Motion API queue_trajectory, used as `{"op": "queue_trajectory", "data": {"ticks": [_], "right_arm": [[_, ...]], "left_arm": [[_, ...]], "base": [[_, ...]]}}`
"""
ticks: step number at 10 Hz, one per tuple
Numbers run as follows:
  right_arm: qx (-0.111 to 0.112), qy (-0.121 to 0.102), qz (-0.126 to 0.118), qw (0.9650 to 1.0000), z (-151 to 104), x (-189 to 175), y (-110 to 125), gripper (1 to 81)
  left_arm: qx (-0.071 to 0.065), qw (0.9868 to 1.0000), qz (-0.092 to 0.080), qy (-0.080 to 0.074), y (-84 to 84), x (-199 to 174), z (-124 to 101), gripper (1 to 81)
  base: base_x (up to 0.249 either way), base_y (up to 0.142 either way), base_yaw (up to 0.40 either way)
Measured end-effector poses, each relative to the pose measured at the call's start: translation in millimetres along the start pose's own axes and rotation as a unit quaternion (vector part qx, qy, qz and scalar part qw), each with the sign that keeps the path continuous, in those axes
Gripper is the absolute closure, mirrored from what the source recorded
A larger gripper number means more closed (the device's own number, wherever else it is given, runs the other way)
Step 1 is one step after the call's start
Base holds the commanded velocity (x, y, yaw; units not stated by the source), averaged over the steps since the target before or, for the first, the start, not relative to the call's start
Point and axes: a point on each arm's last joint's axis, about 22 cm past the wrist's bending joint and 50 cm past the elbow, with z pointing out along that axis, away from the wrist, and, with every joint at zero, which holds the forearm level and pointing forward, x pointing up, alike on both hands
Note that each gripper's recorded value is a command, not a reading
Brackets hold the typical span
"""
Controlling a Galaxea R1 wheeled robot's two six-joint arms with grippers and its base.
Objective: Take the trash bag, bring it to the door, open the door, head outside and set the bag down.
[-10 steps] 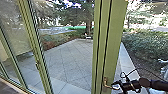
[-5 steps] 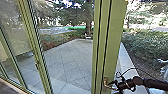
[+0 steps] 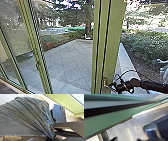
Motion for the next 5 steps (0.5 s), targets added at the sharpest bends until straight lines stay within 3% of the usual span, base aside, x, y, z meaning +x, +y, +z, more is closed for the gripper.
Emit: {"op": "queue_trajectory", "data": {"ticks": [3,5], "right_arm": [[-0.001,0.018,0.035,0.9992,18,16,31,1.0],[0.004,0.025,0.042,0.9988,27,20,37,1.0]], "left_arm": [[0.011,0.9999,0.001,0.0,-6.9,0,2,81.1],[0.012,0.9999,0.001,-0.001,-6.9,-1,3,81.1]], "base": [[0.0,0.0,0.0],[0.0,0.0,0.0]]}}
